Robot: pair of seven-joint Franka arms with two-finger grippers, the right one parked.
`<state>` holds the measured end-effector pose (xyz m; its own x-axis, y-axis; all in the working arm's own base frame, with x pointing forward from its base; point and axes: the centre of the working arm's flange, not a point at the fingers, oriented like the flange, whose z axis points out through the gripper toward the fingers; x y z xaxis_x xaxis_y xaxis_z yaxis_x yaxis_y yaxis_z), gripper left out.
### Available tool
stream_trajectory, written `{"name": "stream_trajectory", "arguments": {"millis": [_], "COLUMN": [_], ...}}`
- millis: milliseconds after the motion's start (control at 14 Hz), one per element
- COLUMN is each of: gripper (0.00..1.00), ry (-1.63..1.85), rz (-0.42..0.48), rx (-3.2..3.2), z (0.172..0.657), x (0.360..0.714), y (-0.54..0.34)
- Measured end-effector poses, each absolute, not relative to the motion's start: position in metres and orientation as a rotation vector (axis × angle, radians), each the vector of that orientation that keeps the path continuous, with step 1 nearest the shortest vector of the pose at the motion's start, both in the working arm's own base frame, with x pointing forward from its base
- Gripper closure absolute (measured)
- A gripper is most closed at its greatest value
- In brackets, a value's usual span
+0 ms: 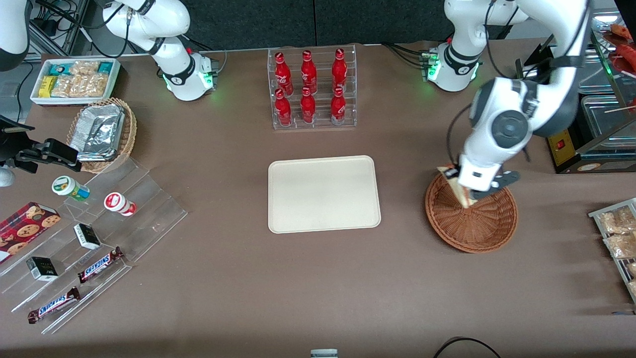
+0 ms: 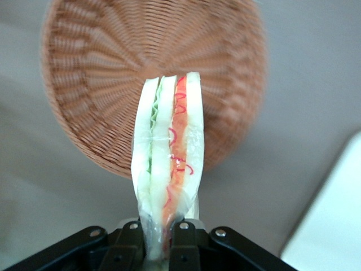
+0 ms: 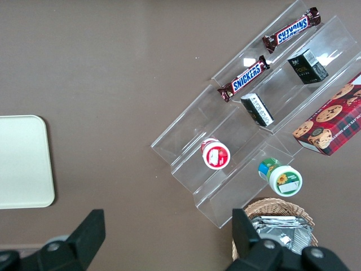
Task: Place sandwich from basket to tray
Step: 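Carry the held sandwich over the cream tray with the left gripper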
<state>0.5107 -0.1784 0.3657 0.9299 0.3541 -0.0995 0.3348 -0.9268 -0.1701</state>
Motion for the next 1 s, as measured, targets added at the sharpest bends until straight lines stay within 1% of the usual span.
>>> {"name": "stream_trajectory", "arguments": {"millis": [286,500,714,1000], "gripper": [0.85,0.85,0.85,0.85], "ry": [-0.351,-0.247,-0.163,-0.058], "rz": [0.213,0.223,0.238,0.23], "rx": [-3.035,-3.092,-3.116,-3.151], "z": [0.374,0.375,0.353,0.315], "x": [0.484,0.479,0.479,0.474], "y": [-0.277,-0.339,-0.395,-0.454]}}
